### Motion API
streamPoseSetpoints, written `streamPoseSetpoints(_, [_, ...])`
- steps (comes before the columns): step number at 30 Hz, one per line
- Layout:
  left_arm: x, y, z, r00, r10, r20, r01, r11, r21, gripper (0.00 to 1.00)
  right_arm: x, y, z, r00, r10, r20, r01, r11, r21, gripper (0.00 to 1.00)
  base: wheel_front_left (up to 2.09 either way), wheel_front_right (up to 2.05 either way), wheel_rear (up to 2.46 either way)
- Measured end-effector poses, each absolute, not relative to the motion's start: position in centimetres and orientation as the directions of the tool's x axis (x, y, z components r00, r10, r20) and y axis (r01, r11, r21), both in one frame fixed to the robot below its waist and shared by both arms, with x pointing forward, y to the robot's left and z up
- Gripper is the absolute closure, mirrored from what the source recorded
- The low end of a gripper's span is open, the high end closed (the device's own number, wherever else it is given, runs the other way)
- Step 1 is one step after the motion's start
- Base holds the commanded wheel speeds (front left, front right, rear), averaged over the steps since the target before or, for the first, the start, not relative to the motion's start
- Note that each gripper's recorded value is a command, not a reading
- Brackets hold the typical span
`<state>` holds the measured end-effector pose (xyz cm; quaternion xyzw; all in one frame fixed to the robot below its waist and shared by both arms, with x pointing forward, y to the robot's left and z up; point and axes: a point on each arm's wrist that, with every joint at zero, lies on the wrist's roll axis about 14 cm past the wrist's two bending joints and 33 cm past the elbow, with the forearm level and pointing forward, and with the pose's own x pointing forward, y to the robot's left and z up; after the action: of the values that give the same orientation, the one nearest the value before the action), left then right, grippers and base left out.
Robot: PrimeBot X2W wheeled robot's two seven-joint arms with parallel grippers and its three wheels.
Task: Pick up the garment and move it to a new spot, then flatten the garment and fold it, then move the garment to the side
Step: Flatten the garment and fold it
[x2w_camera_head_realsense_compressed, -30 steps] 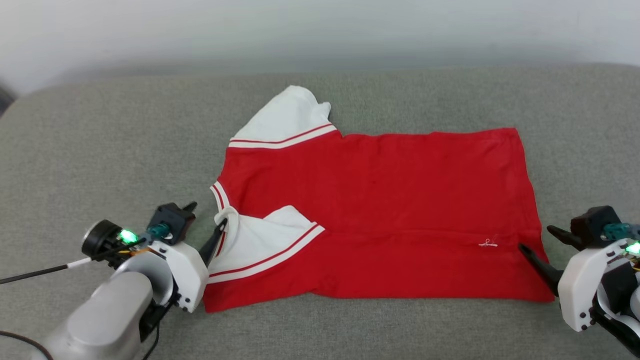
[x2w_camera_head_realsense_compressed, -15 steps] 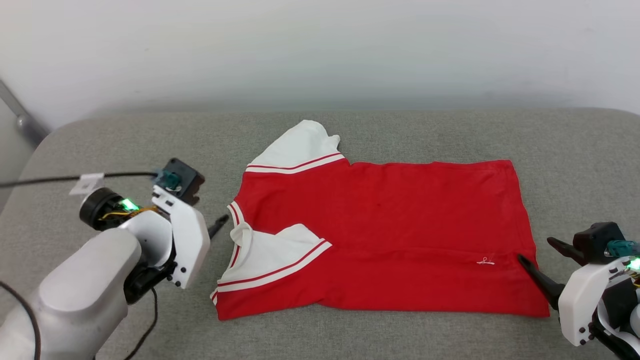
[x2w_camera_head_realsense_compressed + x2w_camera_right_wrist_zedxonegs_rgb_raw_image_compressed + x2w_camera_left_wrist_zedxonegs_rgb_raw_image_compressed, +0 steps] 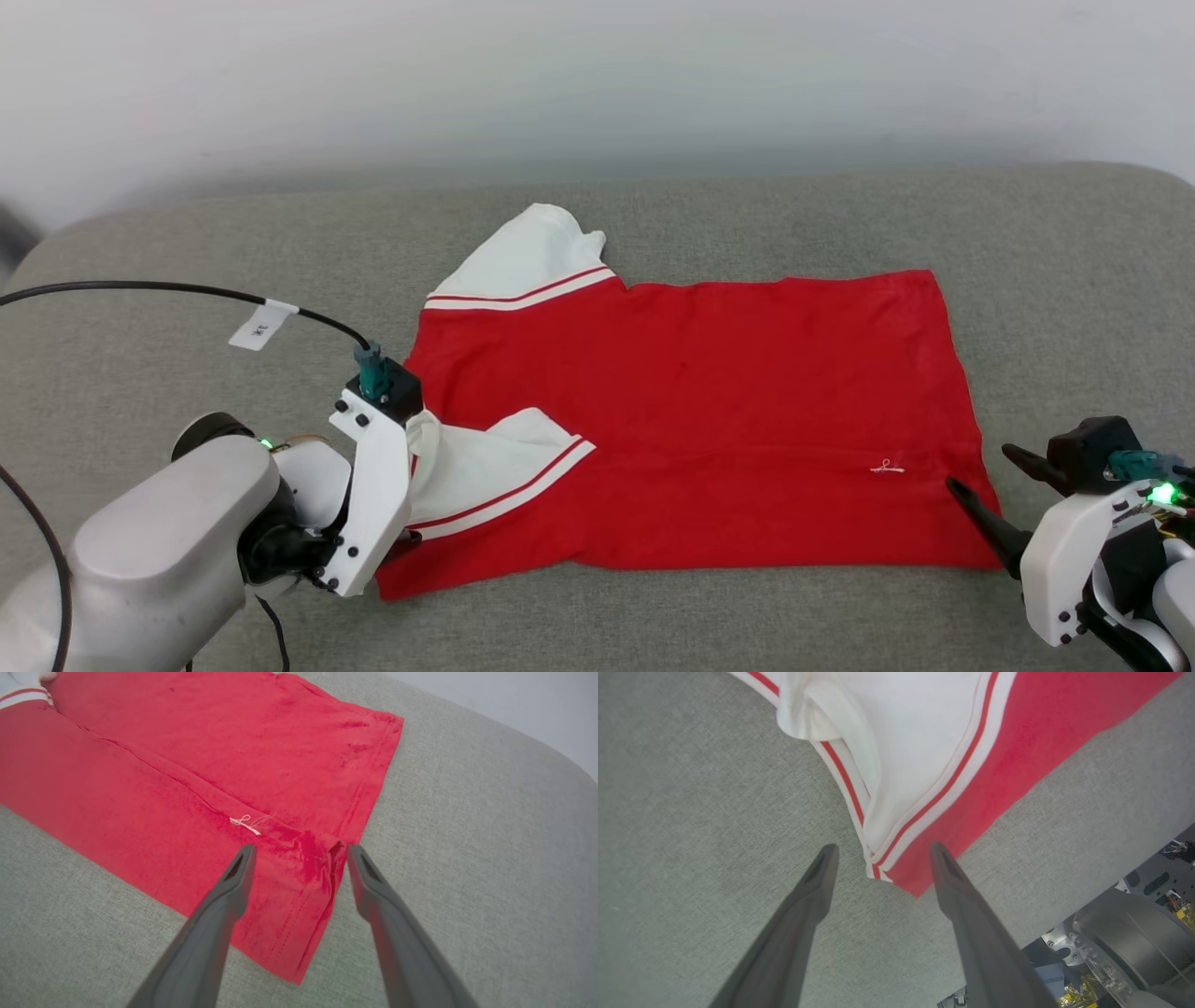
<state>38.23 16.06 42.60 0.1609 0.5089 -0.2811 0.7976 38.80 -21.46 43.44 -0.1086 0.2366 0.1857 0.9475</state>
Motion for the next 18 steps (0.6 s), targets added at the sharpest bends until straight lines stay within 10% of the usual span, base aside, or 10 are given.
streamPoseSetpoints(12, [37.1, 16.1, 37.6, 0.163, -0.193, -0.967, 0.658, 0.752, -0.039, 0.0, 39.1, -22.2, 41.8, 0.799, 0.278, -0.534, -0.391, 0.914, -0.109, 0.0, 0.0, 0.0, 0.0])
streamPoseSetpoints(13, [37.1, 16.1, 37.4, 0.156, -0.191, -0.969, 0.66, 0.75, -0.041, 0.31, 39.1, -22.2, 41.6, 0.797, 0.276, -0.537, -0.39, 0.914, -0.108, 0.0, 0.0, 0.0, 0.0])
streamPoseSetpoints(14, [37.1, 16.1, 37.3, 0.15, -0.19, -0.97, 0.659, 0.751, -0.045, 1.0, 39.1, -22.2, 41.6, 0.795, 0.276, -0.54, -0.39, 0.914, -0.108, 0.0, 0.0, 0.0, 0.0])
streamPoseSetpoints(18, [36.8, 15.8, 37.4, 0.138, -0.196, -0.971, 0.662, 0.747, -0.057, 1.0, 40.3, -23.4, 42.8, 0.815, 0.253, -0.521, -0.372, 0.918, -0.135, 0.0, 0.0, 0.0, 0.0])
